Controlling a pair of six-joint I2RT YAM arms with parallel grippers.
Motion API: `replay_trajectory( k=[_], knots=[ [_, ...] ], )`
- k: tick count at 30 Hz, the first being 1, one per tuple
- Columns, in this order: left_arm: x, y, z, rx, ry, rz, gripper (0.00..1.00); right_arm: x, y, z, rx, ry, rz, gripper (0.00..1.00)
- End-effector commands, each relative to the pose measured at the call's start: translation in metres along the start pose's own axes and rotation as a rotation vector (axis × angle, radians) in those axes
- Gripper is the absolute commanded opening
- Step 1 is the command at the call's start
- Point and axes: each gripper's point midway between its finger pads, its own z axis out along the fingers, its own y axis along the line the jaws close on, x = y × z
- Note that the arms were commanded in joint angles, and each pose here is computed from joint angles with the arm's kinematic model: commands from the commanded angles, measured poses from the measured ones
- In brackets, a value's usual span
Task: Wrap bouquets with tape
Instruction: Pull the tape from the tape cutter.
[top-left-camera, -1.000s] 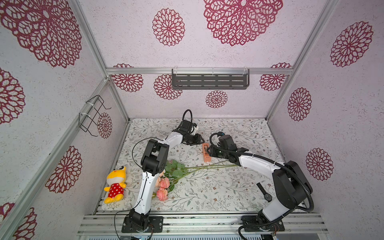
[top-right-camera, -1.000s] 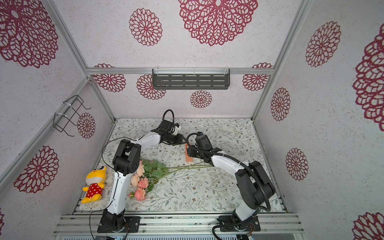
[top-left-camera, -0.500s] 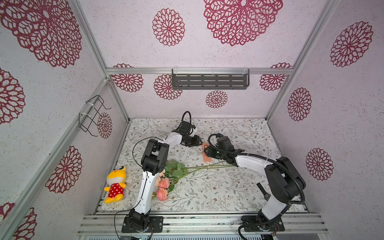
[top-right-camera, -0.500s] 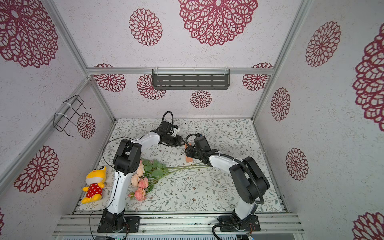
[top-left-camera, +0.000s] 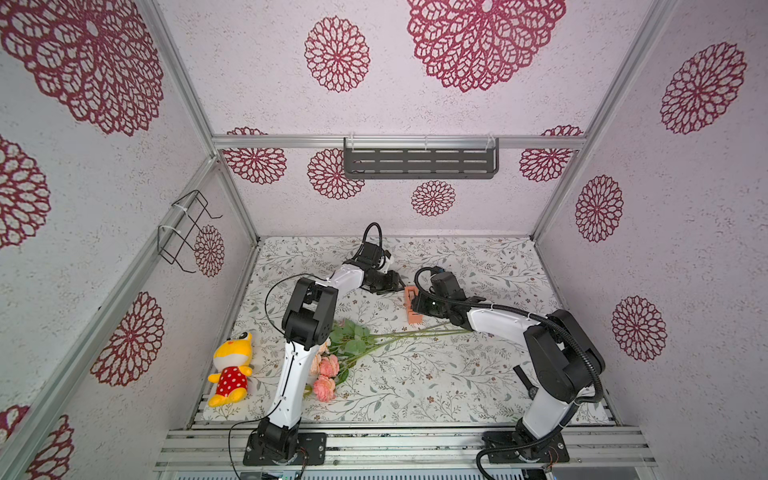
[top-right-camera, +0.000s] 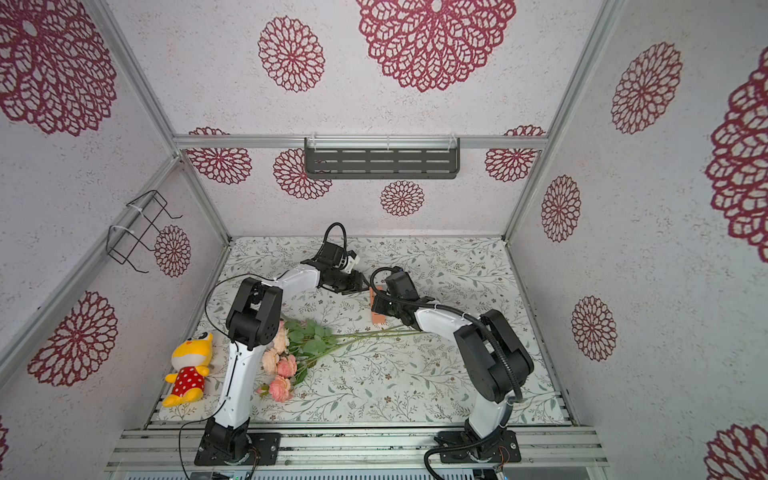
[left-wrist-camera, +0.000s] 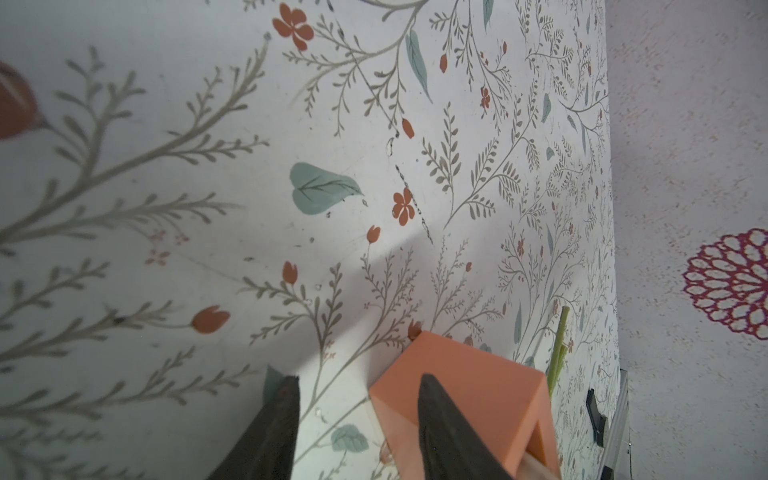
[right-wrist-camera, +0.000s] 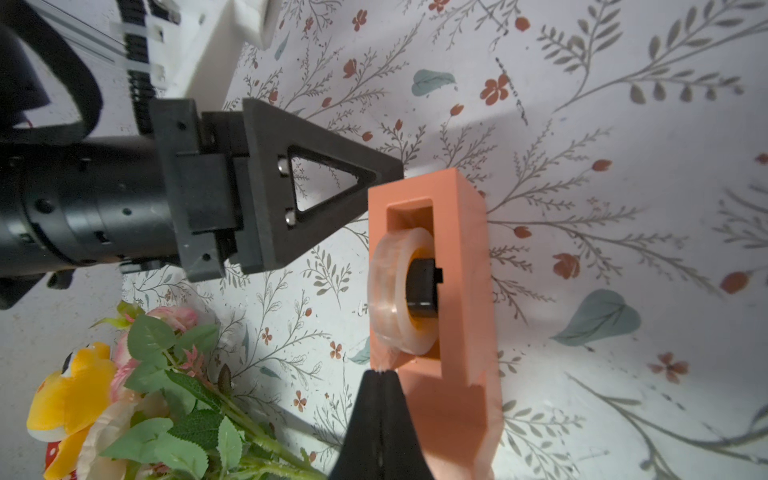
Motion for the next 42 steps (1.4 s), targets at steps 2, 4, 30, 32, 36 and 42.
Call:
replay_trajectory(
  k=[2,4,30,32,36,42],
  knots=[
    [0.011,0.006,0.009,0.008,0.041,-0.007,0.49,-0.012,0.013,-0.01,-0.01,-0.032,-0.024,0.0],
    [0.01,0.006,0.009,0.009,0.041,-0.008,0.49,-0.011,0.012,-0.012,-0.001,-0.03,-0.03,0.0],
    [-0.027,0.004,-0.045,-0.007,-0.067,0.017,0.72,0.018,0.028,-0.067,-0.005,-0.039,-0.12,0.0],
    [-0.037,0.004,-0.063,-0.024,-0.113,0.042,0.81,0.022,0.027,-0.069,0.004,-0.034,-0.123,0.0],
    [-0.055,0.001,-0.11,-0.088,-0.229,0.114,0.98,0.028,0.026,-0.076,-0.001,-0.038,-0.119,0.0],
    [-0.067,-0.019,-0.181,-0.145,-0.403,0.311,0.98,0.028,0.031,-0.098,-0.015,-0.068,-0.122,0.0]
  ],
)
